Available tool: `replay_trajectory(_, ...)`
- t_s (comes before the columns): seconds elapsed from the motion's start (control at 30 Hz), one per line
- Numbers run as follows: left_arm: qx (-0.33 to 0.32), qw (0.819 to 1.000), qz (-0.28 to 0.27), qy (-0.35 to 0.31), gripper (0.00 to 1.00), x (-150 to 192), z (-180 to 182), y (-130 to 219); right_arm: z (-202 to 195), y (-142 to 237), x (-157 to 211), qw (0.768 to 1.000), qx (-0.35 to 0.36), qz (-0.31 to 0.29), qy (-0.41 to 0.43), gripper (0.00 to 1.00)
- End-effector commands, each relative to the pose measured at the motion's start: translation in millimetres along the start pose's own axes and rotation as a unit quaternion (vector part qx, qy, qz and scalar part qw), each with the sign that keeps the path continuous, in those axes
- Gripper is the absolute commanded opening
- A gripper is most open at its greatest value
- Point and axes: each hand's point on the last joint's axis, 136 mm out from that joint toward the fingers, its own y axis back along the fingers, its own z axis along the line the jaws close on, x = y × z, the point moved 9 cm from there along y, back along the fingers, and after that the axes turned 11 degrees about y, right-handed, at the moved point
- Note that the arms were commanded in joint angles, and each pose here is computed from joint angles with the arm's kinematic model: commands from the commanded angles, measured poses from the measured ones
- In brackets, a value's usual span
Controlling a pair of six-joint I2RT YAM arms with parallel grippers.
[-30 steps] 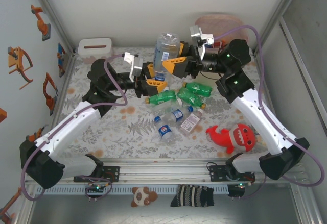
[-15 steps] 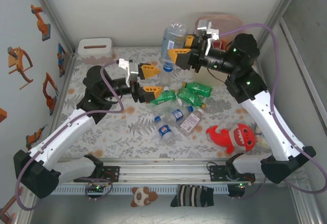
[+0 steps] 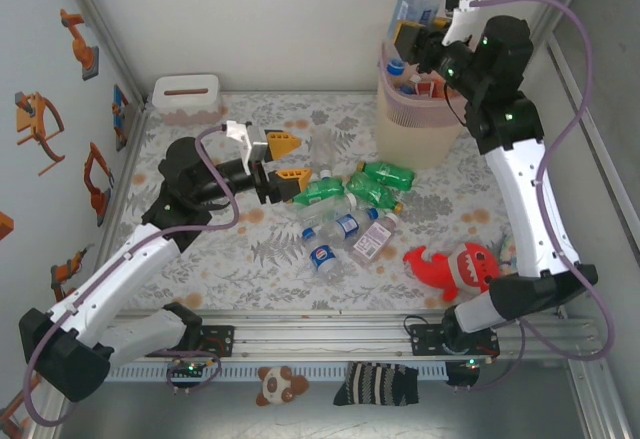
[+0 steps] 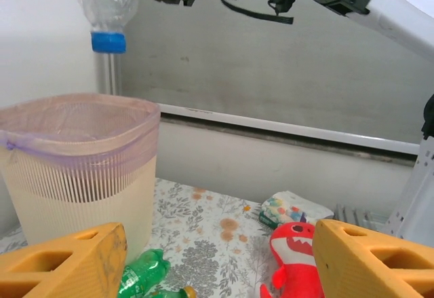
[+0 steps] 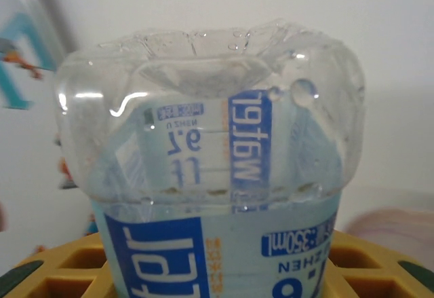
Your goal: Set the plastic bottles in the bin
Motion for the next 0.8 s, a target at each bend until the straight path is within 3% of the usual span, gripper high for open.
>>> replay_trajectory(0.0,-0.013,1.0,-0.012,-0.014,0.72,-3,-4,8,-32,-5,13,0.989,0.119,0.063,0.065,0.48)
replay_trajectory(0.27,-0.032,0.999,0.0,-0.014,0.71,2,-3,11,-92,-35,46,0.956,0.212,0.163,0.119,0.48)
replay_trajectory(0.77,-0.045,0.999,0.021,-0.017,0.71,9,0,13,-159,-85,133,0.918,0.228,0.312,0.086,0.47)
